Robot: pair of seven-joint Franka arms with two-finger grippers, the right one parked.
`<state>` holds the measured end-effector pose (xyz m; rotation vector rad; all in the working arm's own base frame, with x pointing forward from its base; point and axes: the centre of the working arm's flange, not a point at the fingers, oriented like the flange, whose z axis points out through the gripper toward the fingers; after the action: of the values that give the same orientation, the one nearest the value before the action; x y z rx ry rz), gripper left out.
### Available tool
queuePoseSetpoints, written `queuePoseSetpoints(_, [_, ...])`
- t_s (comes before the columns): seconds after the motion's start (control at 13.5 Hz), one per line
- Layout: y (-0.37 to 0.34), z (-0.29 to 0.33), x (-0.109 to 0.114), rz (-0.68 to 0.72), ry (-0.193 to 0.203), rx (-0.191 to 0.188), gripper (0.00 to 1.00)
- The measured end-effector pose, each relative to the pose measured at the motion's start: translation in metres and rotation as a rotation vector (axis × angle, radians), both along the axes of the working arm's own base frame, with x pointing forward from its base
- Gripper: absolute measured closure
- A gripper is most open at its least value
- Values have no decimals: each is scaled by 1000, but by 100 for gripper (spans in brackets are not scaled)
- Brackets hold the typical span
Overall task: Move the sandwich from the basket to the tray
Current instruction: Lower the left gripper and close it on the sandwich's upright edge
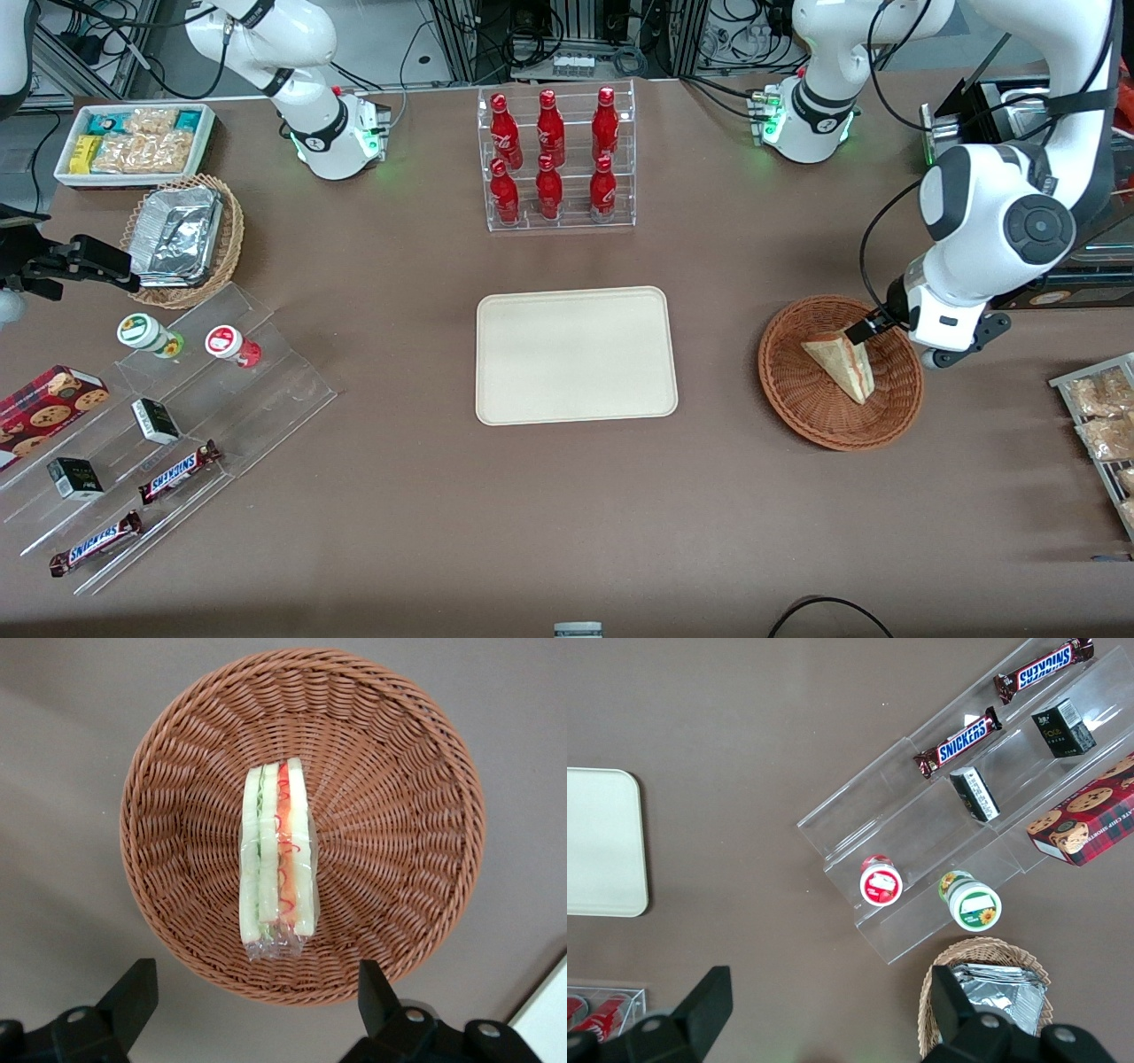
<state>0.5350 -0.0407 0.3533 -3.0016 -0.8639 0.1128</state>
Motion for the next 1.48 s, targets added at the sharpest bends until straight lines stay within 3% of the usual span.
queuePoseSetpoints(0.52, [0, -29, -7, 101, -71, -1, 0])
queuePoseSetpoints(1.33, [-12, -92, -9, 96, -87, -8, 0])
queuePoseSetpoints(1.4, [-12, -95, -9, 96, -83, -7, 8])
queuePoseSetpoints(1.48, [-12, -96, -9, 96, -81, -7, 8])
